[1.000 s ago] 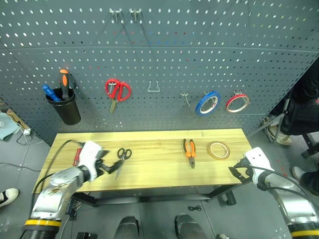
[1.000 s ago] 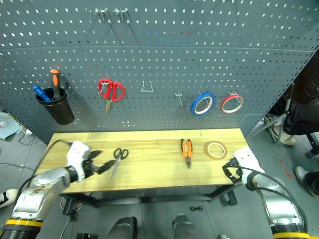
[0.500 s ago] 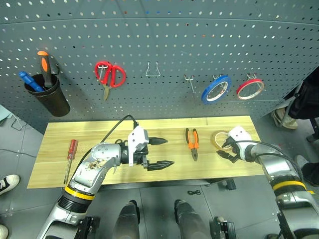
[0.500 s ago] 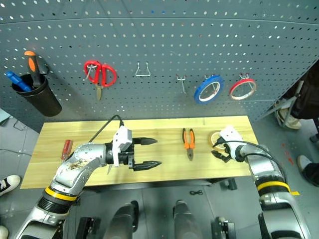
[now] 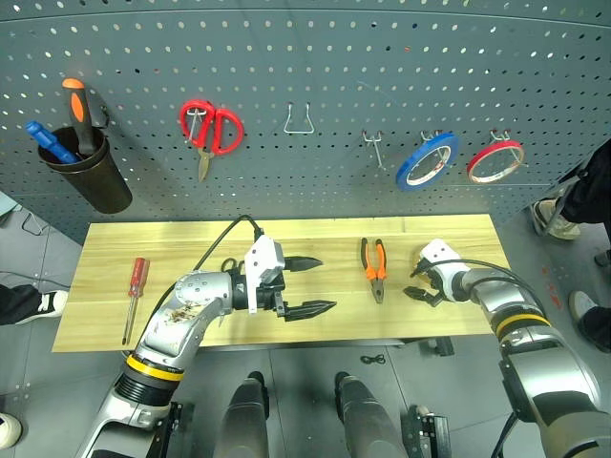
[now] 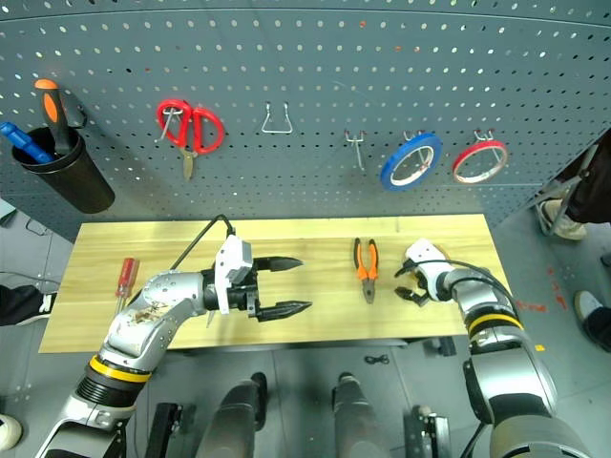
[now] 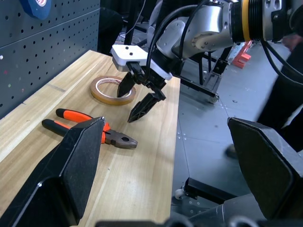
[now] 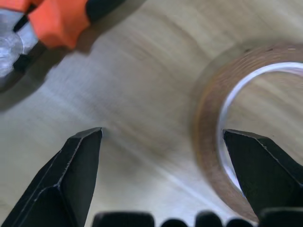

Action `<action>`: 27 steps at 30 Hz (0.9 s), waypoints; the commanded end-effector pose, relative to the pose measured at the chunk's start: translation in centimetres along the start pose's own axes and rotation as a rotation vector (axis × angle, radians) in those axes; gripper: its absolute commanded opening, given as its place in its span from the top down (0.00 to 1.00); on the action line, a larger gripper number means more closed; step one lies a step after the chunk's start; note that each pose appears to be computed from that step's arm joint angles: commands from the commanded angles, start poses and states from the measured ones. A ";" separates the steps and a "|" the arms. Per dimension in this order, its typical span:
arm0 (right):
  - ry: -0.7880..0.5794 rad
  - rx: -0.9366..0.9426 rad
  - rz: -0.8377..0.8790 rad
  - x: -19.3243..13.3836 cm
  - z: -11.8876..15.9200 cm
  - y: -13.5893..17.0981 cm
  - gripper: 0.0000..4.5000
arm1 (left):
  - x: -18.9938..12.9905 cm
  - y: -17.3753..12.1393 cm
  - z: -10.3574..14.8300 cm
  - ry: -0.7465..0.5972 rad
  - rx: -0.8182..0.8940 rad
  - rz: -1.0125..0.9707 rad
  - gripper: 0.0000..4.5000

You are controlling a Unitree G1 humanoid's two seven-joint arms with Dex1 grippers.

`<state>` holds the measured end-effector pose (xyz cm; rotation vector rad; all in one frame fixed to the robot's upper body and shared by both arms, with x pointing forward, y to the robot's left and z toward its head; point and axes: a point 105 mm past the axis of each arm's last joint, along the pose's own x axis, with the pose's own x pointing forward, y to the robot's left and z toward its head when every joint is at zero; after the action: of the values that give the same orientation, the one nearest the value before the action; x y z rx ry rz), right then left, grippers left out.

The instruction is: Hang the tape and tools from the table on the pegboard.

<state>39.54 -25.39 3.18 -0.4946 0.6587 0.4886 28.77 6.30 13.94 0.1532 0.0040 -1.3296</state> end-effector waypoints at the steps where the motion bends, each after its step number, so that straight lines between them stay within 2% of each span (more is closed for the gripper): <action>1: 0.008 0.014 -0.033 -0.3 -0.5 -0.7 0.32 | -0.1 -0.8 0.9 -0.029 0.023 -0.007 0.00; 4: 0.018 0.021 -0.032 -0.3 -0.8 -0.8 0.57 | 0.0 -1.2 0.8 -0.033 0.014 -0.006 0.00; 5: 0.020 0.012 -0.028 -0.3 -0.8 -0.7 0.62 | -0.1 -1.3 0.8 -0.034 0.012 -0.005 0.00; 9: 0.024 -0.056 -0.028 -0.4 -1.1 -0.7 0.92 | -0.1 -1.4 0.6 -0.029 0.010 -0.001 0.00; 13: -0.021 -0.198 -0.012 -0.9 -0.7 -0.6 0.95 | 0.0 -1.1 1.1 -0.055 -0.001 0.018 0.00; 16: -0.147 -0.348 -0.051 -2.3 1.9 -0.7 0.95 | -0.2 -0.4 1.7 -0.085 -0.027 0.053 0.00; 19: -0.337 -0.536 -0.128 -6.0 5.9 0.8 0.95 | -0.8 0.7 3.1 -0.142 -0.101 0.089 0.00; 22: -0.447 -0.643 -0.244 -9.5 8.4 2.3 0.95 | -1.6 1.4 4.3 -0.181 -0.164 0.106 0.00; 25: -0.573 -0.812 -0.383 -13.4 11.4 4.6 0.95 | -3.2 2.4 6.6 -0.268 -0.269 0.130 0.00; 27: -0.625 -0.882 -0.437 -14.8 12.5 5.6 0.95 | -4.0 2.7 7.6 -0.304 -0.306 0.138 0.00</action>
<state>32.68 -18.10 17.64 -1.1529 -0.2044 0.5293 30.49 9.65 20.56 -0.2702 -0.0206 -1.1657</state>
